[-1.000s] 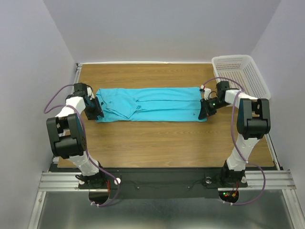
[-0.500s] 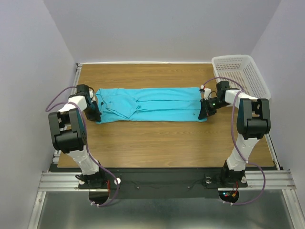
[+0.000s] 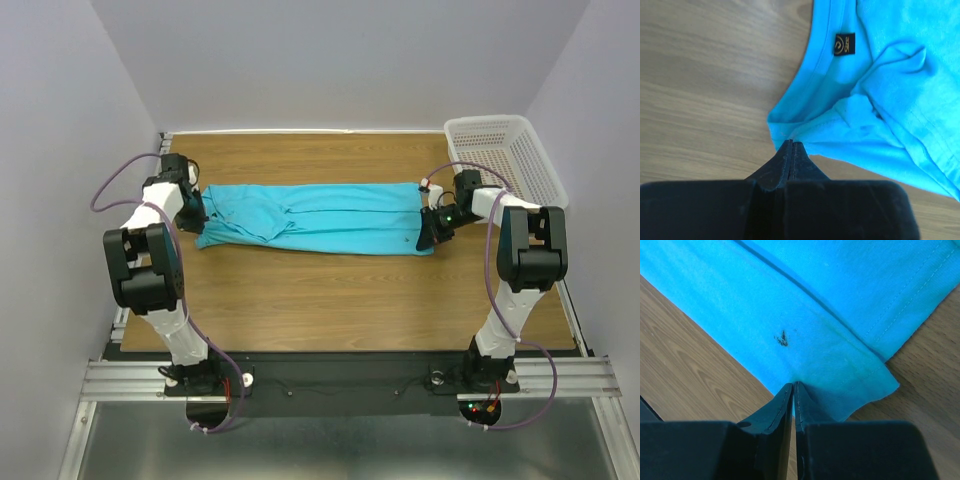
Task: Fold and stack the t-shirts
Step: Fold the tshirt
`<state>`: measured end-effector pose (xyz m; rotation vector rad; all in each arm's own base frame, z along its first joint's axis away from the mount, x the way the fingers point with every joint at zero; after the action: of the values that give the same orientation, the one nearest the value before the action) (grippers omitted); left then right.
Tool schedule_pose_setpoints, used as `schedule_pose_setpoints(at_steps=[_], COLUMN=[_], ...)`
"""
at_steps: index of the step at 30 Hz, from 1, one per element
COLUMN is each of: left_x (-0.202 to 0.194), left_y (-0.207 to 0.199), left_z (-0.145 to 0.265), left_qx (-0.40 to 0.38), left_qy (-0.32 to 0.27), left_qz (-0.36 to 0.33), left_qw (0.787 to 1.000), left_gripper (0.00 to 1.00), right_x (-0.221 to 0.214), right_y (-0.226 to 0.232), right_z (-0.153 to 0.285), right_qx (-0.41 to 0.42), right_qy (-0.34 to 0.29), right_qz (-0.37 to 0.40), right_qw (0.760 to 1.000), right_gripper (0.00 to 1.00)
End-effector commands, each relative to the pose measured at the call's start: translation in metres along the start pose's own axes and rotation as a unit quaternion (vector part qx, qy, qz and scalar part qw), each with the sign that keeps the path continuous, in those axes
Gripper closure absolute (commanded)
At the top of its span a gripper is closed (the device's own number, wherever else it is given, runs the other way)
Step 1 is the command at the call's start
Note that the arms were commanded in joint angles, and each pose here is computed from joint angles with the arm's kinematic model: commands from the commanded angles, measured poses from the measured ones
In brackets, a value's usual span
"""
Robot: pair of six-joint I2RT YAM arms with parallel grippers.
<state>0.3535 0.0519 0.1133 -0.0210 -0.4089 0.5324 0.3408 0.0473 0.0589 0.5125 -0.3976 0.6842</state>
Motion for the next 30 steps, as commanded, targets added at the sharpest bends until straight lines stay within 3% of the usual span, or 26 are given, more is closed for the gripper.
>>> schedule_pose_setpoints(at_steps=[1,7,11,16,18,22,25,30], left_x=[0.005,-0.002,-0.014,0.009,0.024,0.045,0.046,0.013], left_y=[0.002,-0.003,0.000,0.004,0.001,-0.018,-0.039,-0.081], left_z=[-0.006,-0.023,-0.023,0.018,0.038,0.075,0.079,0.070], left_qx=[0.037,0.044,0.051,0.069,0.064,-0.006,-0.077,-0.215], left_qy=[0.006,0.031,0.037,-0.052,-0.097,-0.149,-0.127,-0.018], left_qz=[-0.024,-0.040,-0.041,-0.014,0.004,0.015,0.002,-0.022], left_qw=[0.999,0.998,0.997,0.996,0.993,0.989,0.989,0.976], left_gripper=[1.00,1.00,0.82,0.73,0.61,0.59,0.59,0.55], right_x=[-0.011,-0.011,-0.011,-0.011,-0.010,-0.009,-0.010,-0.009], right_y=[-0.020,-0.020,-0.020,-0.019,-0.019,-0.019,-0.019,-0.019], right_z=[-0.006,-0.007,-0.006,-0.006,-0.006,-0.005,-0.006,-0.006], right_qx=[-0.050,-0.049,-0.049,-0.047,-0.047,-0.047,-0.046,-0.047], right_qy=[0.041,0.041,0.041,0.040,0.039,0.037,0.037,0.037], right_qz=[0.016,0.015,0.016,0.016,0.016,0.017,0.017,0.018], right_qw=[0.998,0.998,0.998,0.998,0.998,0.998,0.998,0.998], right_gripper=[0.88,0.88,0.88,0.88,0.88,0.88,0.88,0.88])
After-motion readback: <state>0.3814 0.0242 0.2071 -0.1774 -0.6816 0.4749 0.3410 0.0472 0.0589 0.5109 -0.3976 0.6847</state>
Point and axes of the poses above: each gripper's point midway between its finger pads, its own z axis back along the fingers, its own y axis along the line the jaws close on, x = y × z, the point moved 5 cm from there along z, back along the fingers, and after that the axes turned 15 degrees about z, right-handed, at the moved point
